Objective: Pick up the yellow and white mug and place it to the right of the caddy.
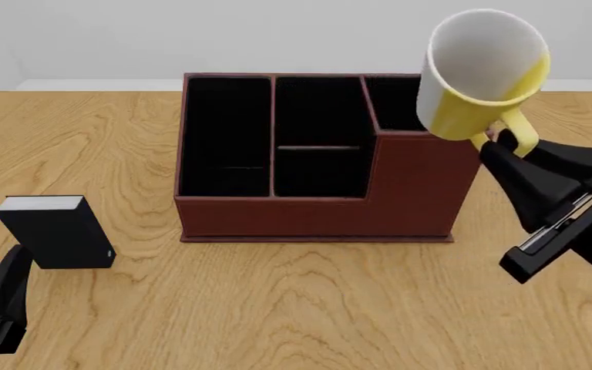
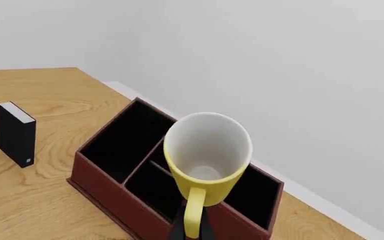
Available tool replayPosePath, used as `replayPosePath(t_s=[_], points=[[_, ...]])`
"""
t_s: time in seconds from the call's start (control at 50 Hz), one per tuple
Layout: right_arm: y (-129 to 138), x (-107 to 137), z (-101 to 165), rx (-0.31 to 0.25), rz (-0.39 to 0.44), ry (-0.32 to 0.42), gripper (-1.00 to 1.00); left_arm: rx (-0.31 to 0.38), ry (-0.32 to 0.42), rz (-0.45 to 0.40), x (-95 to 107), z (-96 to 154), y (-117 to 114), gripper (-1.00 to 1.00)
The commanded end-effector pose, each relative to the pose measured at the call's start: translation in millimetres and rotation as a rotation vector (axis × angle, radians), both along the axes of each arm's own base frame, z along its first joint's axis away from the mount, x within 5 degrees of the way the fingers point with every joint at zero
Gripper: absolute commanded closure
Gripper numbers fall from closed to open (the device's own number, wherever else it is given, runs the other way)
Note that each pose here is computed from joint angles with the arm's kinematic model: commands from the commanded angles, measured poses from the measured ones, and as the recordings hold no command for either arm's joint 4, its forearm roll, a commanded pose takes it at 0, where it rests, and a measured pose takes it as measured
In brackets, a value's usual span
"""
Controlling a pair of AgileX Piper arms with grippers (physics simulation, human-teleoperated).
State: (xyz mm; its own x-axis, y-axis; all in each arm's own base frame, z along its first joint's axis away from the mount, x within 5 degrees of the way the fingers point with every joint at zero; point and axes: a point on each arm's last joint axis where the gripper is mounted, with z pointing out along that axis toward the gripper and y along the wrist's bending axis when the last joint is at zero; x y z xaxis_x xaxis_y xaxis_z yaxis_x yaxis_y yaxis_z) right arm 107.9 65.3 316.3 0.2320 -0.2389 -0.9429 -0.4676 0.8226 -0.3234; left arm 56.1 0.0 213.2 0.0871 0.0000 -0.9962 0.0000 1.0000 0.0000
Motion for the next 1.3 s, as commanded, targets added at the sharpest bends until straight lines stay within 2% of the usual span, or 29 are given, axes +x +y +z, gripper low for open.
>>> replayPosePath(t_s=[0.02, 1.1, 1.3], points=[[-7.7, -4.7, 5.6, 0.012, -0.035, -0.011, 1.0, 0.0, 0.0, 0.0, 0.0, 0.0, 0.0, -1.0], [-32.7, -15.8, 15.2, 0.023, -0.203, -0.033, 1.0, 0.0, 0.0, 0.0, 0.0, 0.0, 0.0, -1.0], [-38.8, -16.9, 19.2, 0.046, -0.258, -0.027, 1.0, 0.0, 0.0, 0.0, 0.0, 0.0, 0.0, -1.0]])
